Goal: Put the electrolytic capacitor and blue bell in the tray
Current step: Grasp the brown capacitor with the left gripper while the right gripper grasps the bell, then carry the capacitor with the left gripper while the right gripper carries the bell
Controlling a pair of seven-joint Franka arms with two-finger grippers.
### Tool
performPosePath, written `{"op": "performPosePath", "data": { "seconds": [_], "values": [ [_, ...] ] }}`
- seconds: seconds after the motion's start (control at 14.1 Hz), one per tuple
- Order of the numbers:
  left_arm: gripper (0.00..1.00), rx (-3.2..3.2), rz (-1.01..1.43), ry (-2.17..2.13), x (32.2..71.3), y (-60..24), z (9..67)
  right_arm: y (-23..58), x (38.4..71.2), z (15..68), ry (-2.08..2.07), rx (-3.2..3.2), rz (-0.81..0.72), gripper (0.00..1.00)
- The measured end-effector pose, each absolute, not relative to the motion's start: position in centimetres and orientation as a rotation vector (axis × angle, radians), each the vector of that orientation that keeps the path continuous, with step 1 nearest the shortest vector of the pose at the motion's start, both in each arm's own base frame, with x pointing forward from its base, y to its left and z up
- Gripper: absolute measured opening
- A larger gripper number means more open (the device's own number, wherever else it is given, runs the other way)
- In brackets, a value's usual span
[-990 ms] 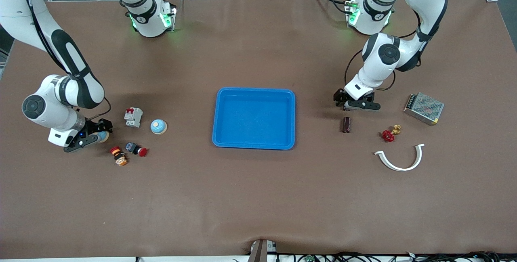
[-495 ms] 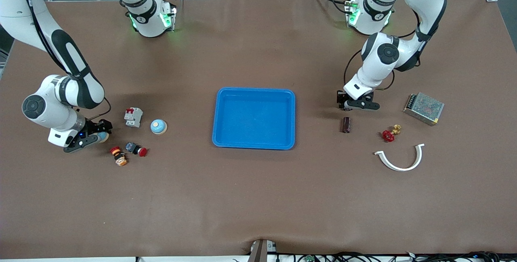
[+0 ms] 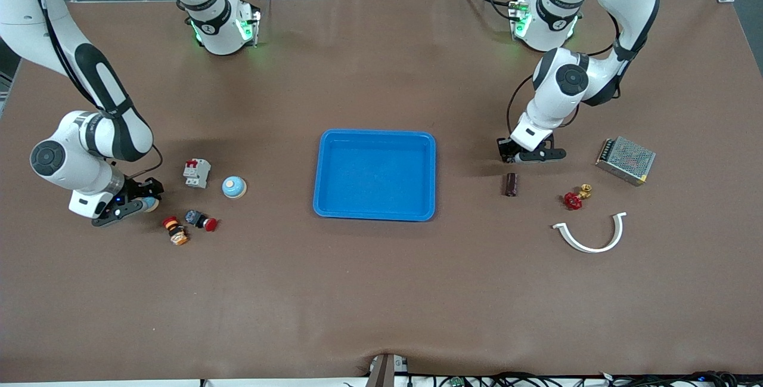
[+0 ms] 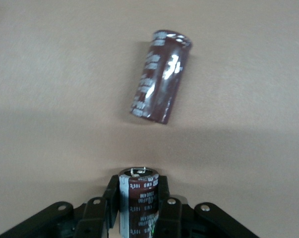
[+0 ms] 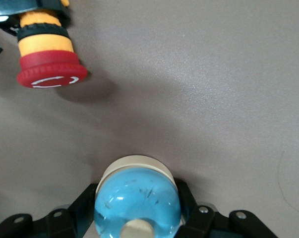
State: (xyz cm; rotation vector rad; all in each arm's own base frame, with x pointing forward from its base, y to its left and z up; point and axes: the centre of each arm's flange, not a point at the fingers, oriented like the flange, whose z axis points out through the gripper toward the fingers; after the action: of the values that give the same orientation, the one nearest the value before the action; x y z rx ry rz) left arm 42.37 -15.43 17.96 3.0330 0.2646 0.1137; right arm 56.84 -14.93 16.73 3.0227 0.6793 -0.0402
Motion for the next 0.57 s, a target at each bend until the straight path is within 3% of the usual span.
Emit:
{"op": "performPosePath", "data": {
  "seconds": [0.21, 0.57],
  "values": [
    [0.34, 3.043, 0.033, 0.498, 43.1, -17.2, 19.8, -14.5, 57.3, 17.1, 0.688, 3.027, -0.051, 0.69],
    [0.34, 2.995, -0.043, 0.97, 45.8, -21.7, 25.0, -11.0, 59.3, 21.1, 0.597, 3.135, -0.261, 0.69]
  ]
}}
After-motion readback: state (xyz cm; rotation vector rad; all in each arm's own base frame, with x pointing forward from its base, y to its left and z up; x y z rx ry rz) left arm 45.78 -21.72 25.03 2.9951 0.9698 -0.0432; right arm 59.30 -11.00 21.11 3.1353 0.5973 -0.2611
